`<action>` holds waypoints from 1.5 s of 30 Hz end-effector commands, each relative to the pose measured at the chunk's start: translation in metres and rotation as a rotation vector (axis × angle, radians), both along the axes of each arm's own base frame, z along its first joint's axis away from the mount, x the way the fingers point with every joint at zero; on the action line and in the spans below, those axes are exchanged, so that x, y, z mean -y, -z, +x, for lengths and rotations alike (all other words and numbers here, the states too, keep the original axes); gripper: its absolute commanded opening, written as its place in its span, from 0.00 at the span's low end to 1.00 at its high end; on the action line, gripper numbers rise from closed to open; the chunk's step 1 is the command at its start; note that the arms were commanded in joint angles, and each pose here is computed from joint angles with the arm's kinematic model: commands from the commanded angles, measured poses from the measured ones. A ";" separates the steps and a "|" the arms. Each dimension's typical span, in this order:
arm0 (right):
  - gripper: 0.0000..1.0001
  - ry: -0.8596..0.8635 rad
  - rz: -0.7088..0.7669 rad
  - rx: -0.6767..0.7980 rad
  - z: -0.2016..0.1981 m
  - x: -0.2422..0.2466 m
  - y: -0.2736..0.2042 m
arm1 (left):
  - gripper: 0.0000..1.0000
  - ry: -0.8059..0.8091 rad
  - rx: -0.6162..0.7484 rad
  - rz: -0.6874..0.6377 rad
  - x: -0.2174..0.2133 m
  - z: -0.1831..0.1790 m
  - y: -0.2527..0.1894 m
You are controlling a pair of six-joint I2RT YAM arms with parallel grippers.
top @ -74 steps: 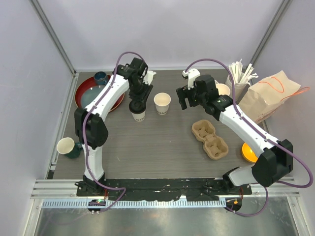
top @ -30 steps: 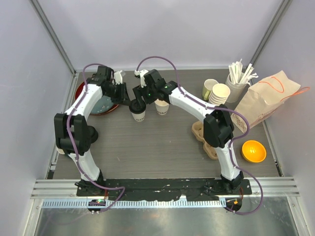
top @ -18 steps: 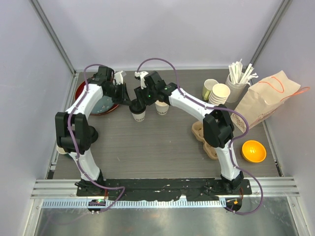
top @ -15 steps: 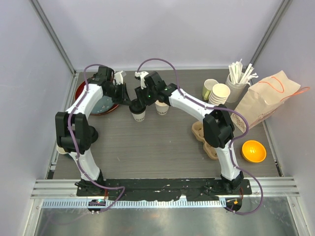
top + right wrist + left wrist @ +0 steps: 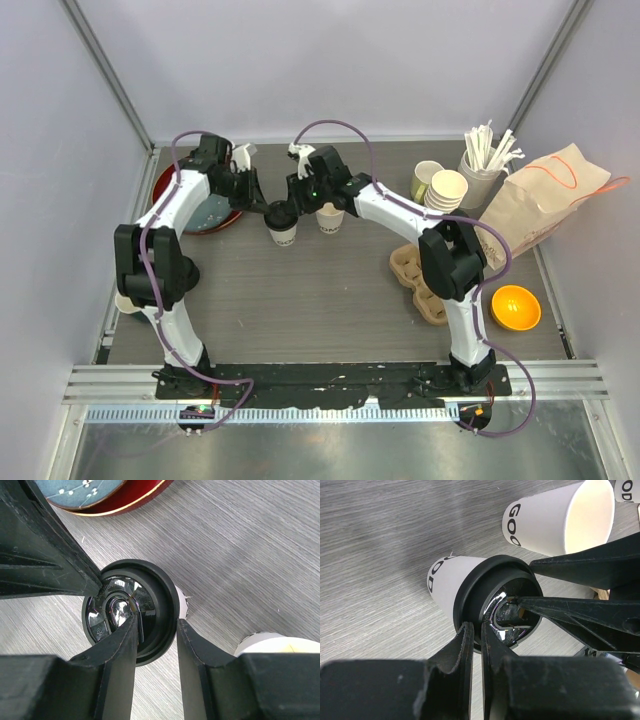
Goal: Pack the takeout coffee
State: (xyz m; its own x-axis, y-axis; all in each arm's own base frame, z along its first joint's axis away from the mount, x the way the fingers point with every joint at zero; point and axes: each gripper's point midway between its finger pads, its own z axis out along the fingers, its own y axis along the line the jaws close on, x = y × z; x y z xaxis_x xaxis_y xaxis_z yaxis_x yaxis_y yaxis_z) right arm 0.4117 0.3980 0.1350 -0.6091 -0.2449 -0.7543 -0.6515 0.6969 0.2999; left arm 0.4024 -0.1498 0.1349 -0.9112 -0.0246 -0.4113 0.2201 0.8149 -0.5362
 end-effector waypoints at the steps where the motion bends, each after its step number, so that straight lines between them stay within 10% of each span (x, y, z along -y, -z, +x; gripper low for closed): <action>1: 0.01 -0.002 -0.073 -0.106 -0.018 0.015 0.041 | 0.11 -0.020 -0.132 0.142 -0.019 -0.010 0.069; 13: 0.01 0.021 -0.093 -0.190 -0.026 0.026 0.071 | 0.11 -0.015 -0.201 0.186 -0.025 -0.016 0.095; 25: 0.01 0.004 -0.034 -0.115 -0.021 0.008 0.029 | 0.26 0.013 -0.045 0.058 -0.006 -0.005 0.016; 45: 0.43 -0.016 0.025 0.027 0.006 -0.011 -0.038 | 0.45 0.039 0.021 0.022 -0.004 0.006 -0.028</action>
